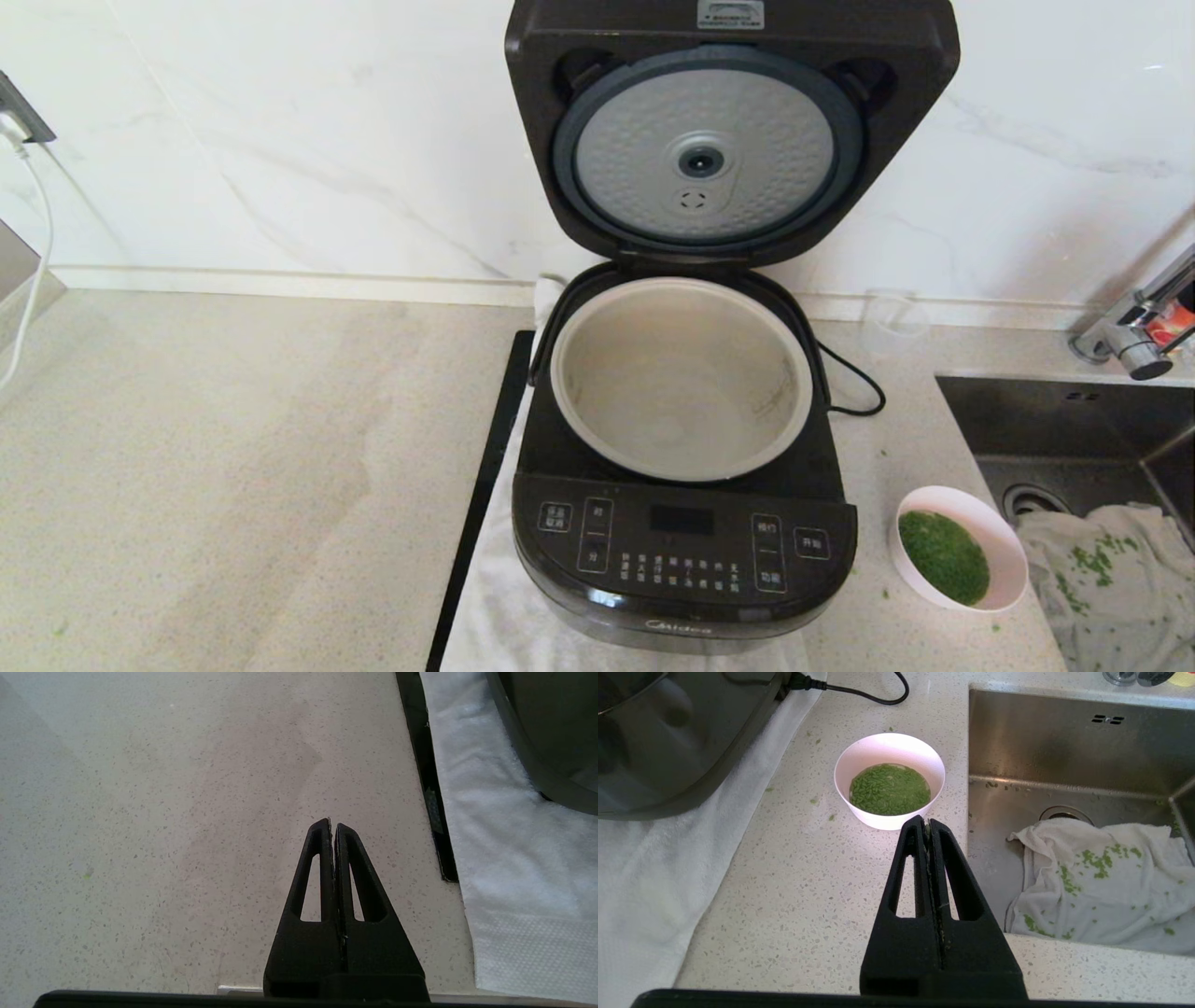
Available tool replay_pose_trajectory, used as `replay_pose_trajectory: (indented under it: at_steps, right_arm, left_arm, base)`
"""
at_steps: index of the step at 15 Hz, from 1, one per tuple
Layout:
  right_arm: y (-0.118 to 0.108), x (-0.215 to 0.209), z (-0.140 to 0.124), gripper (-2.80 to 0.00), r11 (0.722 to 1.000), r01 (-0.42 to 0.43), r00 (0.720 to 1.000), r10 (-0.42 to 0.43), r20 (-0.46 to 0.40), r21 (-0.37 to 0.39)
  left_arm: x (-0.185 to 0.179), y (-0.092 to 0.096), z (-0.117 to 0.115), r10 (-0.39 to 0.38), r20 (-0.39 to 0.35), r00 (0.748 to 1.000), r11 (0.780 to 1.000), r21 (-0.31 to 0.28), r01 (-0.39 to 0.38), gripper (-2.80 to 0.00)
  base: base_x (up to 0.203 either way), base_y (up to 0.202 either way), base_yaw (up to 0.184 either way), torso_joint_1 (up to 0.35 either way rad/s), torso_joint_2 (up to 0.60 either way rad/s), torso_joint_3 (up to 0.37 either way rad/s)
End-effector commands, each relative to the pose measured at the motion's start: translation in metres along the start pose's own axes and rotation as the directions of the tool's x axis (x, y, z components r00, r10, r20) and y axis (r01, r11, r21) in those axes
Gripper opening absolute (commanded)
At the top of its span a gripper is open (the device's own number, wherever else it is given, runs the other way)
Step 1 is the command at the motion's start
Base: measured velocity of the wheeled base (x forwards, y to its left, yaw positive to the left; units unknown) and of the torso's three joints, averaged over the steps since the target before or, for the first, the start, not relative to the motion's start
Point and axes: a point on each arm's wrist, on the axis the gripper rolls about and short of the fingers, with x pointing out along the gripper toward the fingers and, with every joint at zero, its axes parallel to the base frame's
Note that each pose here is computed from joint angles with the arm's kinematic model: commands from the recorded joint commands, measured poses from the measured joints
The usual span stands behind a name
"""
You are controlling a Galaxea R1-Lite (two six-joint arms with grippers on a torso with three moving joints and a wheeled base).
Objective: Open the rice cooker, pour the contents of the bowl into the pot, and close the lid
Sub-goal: Turn on the tap
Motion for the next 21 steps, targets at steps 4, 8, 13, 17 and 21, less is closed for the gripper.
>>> replay_pose_trajectory:
  at_steps: [4, 8, 13, 17, 21]
  right_arm:
    - [0.000, 0.000, 0.000, -2.80, 1.000, 0.002, 1.000, -0.002, -0.002, -0.028]
    - [0.001, -0.004, 0.063, -2.80, 1.000, -0.009, 0.999, 0.010, 0.037, -0.030]
    - [-0.001, 0.052, 0.122, -2.80, 0.989, 0.069, 0.983, -0.089, -0.161, -0.129]
    - [-0.017, 0.148, 0.127, -2.80, 0.930, 0.282, 0.874, -0.350, -0.337, -0.236]
    - [-0.045, 0.243, 0.107, -2.80, 0.774, 0.550, 0.735, -0.627, -0.258, -0.313]
  left_arm:
    - [0.000, 0.000, 0.000, 0.000, 0.001, 1.000, 1.000, 0.001, 0.000, -2.80]
    - [0.000, 0.000, 0.000, 0.000, 0.001, 1.000, 1.000, 0.001, 0.000, -2.80]
    - [0.000, 0.000, 0.000, 0.001, 0.001, 1.000, 1.000, 0.001, -0.001, -2.80]
    - [0.000, 0.000, 0.000, 0.001, 0.001, 1.000, 1.000, 0.001, -0.001, -2.80]
    - [0.000, 0.000, 0.000, 0.000, 0.001, 1.000, 1.000, 0.001, 0.000, -2.80]
  base:
    - [0.000, 0.000, 0.000, 0.000, 0.00, 0.000]
    - [0.000, 0.000, 0.000, 0.000, 0.00, 0.000]
    - [0.000, 0.000, 0.000, 0.000, 0.00, 0.000]
    - [0.000, 0.000, 0.000, 0.000, 0.00, 0.000]
    - [0.000, 0.000, 0.000, 0.000, 0.00, 0.000]
